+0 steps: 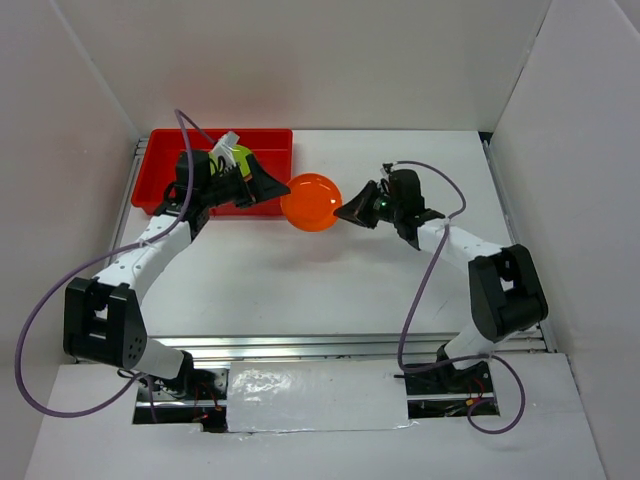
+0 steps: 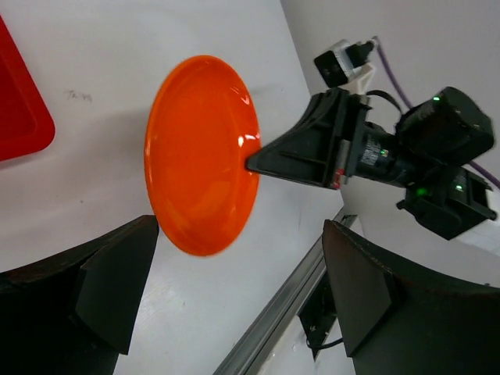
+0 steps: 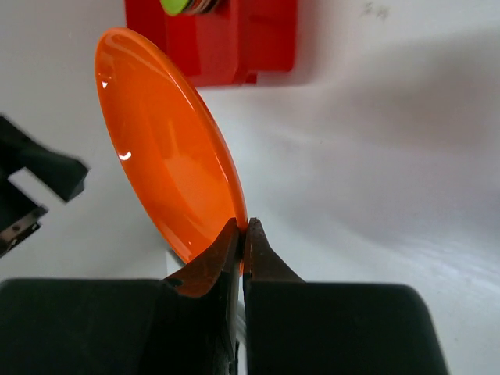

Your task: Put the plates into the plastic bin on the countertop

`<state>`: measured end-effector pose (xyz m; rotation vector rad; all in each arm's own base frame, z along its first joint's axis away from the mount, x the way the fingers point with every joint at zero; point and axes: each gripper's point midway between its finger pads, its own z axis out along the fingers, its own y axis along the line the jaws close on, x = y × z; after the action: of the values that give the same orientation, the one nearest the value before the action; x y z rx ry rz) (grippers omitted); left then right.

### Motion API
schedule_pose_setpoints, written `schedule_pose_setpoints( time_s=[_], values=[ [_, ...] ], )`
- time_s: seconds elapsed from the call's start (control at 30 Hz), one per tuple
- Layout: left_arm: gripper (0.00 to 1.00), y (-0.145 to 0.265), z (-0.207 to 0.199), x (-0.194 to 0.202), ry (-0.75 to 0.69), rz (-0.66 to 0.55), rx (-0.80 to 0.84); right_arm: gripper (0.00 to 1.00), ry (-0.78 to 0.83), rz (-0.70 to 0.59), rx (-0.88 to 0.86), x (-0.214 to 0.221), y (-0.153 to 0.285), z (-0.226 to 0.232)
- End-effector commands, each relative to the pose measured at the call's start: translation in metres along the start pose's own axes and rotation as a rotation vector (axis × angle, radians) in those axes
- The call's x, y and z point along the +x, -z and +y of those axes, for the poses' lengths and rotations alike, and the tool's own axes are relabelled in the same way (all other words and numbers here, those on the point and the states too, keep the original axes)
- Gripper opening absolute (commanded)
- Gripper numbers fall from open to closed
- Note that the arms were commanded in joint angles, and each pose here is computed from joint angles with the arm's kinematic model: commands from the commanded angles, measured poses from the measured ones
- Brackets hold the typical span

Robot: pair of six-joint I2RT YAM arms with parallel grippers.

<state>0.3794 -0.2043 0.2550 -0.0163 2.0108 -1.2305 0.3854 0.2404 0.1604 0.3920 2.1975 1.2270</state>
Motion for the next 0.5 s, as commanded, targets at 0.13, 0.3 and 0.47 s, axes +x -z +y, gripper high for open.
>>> schedule_pose_setpoints(
  time_s=[0.13,0.3,0.47],
  values=[
    [0.98,0.0,0.027,0.004,-0.026,0.03,-0.169,0.0,0.157,-0.023,-0.179,0.009,0.032,0.071],
    [0.94,0.004,0.03,0.003,-0.033,0.022,-0.214,0.0,0.169,-0.003,-0.209,0.02,0.036,0.083],
    [0.4,0.002,0.018,-0.001,-0.036,0.023,-0.161,0.0,0.186,0.033,-0.254,0.034,0.036,0.097]
  ],
)
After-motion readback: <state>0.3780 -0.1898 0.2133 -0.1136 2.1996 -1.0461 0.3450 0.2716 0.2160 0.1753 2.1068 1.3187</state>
